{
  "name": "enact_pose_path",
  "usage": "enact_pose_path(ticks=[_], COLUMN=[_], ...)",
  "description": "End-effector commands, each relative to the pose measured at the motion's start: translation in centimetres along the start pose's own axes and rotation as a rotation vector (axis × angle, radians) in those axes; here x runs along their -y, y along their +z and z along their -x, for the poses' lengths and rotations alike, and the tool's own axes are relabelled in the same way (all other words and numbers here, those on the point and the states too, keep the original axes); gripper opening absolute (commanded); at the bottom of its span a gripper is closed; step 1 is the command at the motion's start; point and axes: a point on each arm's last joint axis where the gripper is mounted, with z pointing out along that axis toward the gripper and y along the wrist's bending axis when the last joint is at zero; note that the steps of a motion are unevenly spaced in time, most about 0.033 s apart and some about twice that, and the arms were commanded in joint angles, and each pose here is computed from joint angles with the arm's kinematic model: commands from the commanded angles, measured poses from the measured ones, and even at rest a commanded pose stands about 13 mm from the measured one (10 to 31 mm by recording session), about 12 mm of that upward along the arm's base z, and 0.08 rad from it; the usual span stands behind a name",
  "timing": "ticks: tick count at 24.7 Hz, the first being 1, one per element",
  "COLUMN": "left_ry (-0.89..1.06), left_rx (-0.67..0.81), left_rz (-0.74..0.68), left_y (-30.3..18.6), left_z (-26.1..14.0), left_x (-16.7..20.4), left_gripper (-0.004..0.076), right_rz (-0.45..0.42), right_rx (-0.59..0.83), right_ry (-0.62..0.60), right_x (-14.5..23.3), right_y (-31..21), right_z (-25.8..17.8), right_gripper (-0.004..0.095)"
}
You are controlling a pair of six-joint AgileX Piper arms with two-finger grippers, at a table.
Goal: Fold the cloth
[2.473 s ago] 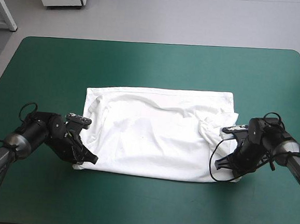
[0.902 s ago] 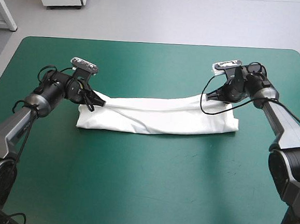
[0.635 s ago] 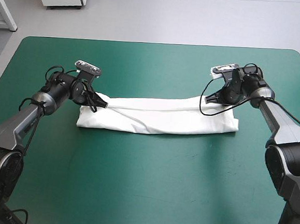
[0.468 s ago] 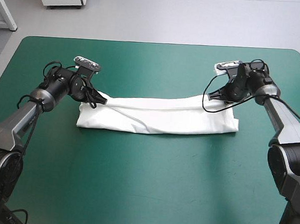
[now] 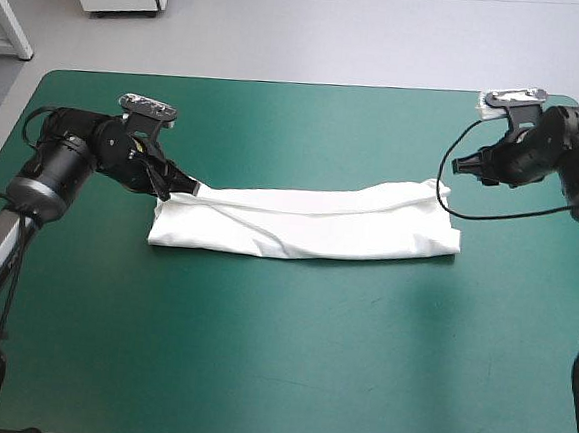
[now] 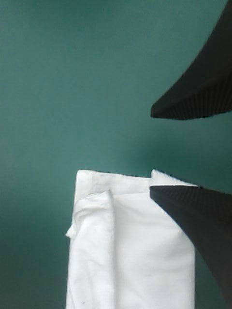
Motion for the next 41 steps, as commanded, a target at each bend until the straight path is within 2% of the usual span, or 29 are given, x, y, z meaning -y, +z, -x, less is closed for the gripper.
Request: enact_pose_path(ticks=[1,5,9,15,20,27,29,30,33,35,37,41], left_ry=[0.075,0.105,0.143,0.144,0.158,0.133,0.133,0.13,0.129,0.145,0.152,0.163], left_rx=[0.155,0.166,0.167,0.086,0.07,0.002,-0.029,-0.048,-0.059,-0.085,-0.104,-0.123], left_rz=[-0.204,-0.323,-0.408,-0.528,-0.531,-0.513,-0.502,-0.503,-0.511,-0.529,-0.55,-0.558], left_y=[-3.6,-2.9,-0.9,3.9,6.8,12.9,14.6,15.3,15.3,14.9,14.4,14.2], left_z=[0.9,1.3,2.1,3.3,4.3,4.1,3.7,3.5,3.4,3.5,3.5,3.4], left_x=[3.1,5.5,7.4,9.7,10.9,11.9,12.0,12.0,12.0,12.2,12.3,12.3], left_gripper=[-0.001,-0.0009,-0.0009,-0.0009,-0.0009,-0.0009,-0.0009,-0.0009,-0.0009,-0.0009,-0.0009,-0.0009], right_rz=[-0.062,-0.106,-0.11,-0.138,-0.163,-0.144,-0.09,-0.025,0.075,0.146,0.228,0.309], right_rx=[0.087,0.067,0.069,0.079,0.083,0.117,0.119,0.114,0.087,0.045,0.004,-0.077], right_ry=[-0.005,0.009,0.024,0.044,0.066,0.19,0.192,0.194,0.201,0.208,0.25,0.288], right_x=[0.5,0.4,0.2,0.3,0.7,2.5,2.5,2.2,1.9,1.9,2.5,3.0], right_y=[-4.0,-4.6,-4.7,-4.9,-4.8,-4.9,-4.2,-3.3,-1.3,0.6,2.2,5.1], right_z=[-1.6,-4.8,-7.1,-7.6,-7.5,-6.3,-4.9,-3.7,-2.0,-1.8,-2.0,-2.5], right_gripper=[0.0422,0.0422,0.0422,0.0414,0.0414,0.0383,0.0342,0.0337,0.0345,0.0376,0.0454,0.0546])
